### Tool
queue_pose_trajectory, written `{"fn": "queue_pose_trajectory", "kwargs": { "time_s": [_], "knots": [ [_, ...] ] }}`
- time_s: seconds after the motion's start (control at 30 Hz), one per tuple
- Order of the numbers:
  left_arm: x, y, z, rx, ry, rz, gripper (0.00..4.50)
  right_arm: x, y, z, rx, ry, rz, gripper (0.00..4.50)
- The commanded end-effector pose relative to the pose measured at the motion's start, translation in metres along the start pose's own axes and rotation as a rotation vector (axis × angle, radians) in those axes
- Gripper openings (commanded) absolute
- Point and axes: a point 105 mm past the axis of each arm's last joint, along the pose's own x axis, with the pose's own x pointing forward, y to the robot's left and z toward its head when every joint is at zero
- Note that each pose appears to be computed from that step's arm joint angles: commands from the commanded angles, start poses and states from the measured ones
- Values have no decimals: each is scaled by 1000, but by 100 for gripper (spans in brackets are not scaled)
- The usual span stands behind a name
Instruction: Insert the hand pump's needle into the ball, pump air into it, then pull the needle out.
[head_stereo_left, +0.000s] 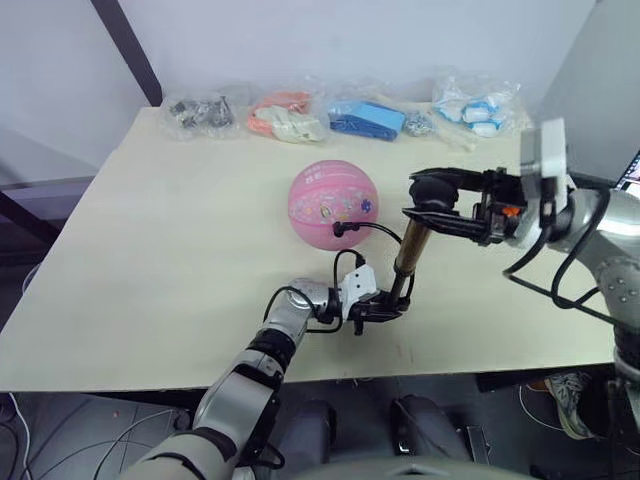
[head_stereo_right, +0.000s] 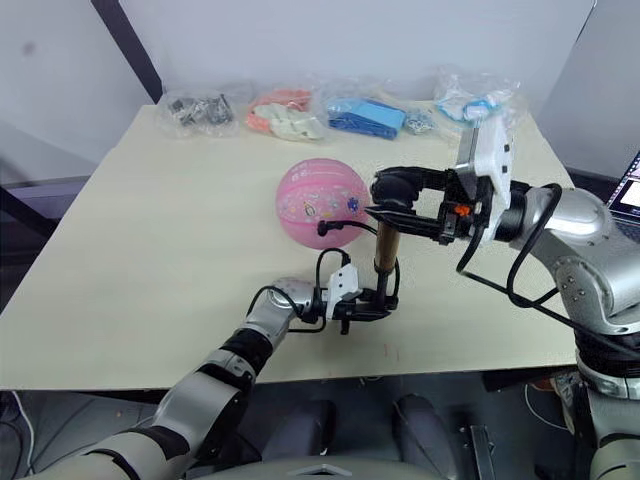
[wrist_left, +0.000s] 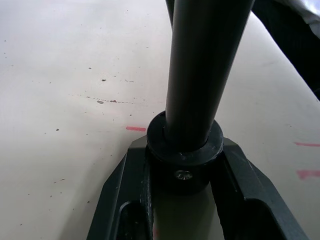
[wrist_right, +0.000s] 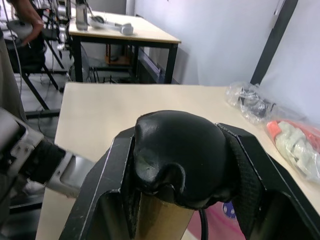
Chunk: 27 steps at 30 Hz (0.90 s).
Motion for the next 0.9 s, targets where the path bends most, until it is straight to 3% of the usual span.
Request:
{"fn": "queue_pose_trajectory", "kwargs": {
  "time_s": [0.03,0.63,0.9],
  "knots": [
    [-8,-15,-41,-125,115,-15,107,8,15,-44,75,121,44,194],
    [-8,-15,-41,-126,114,-11,107,18,44,-119,205,227,37,194],
    [-9,-14,-41,-125,117,-10,107,16,47,-133,218,239,16,194]
  ]
}}
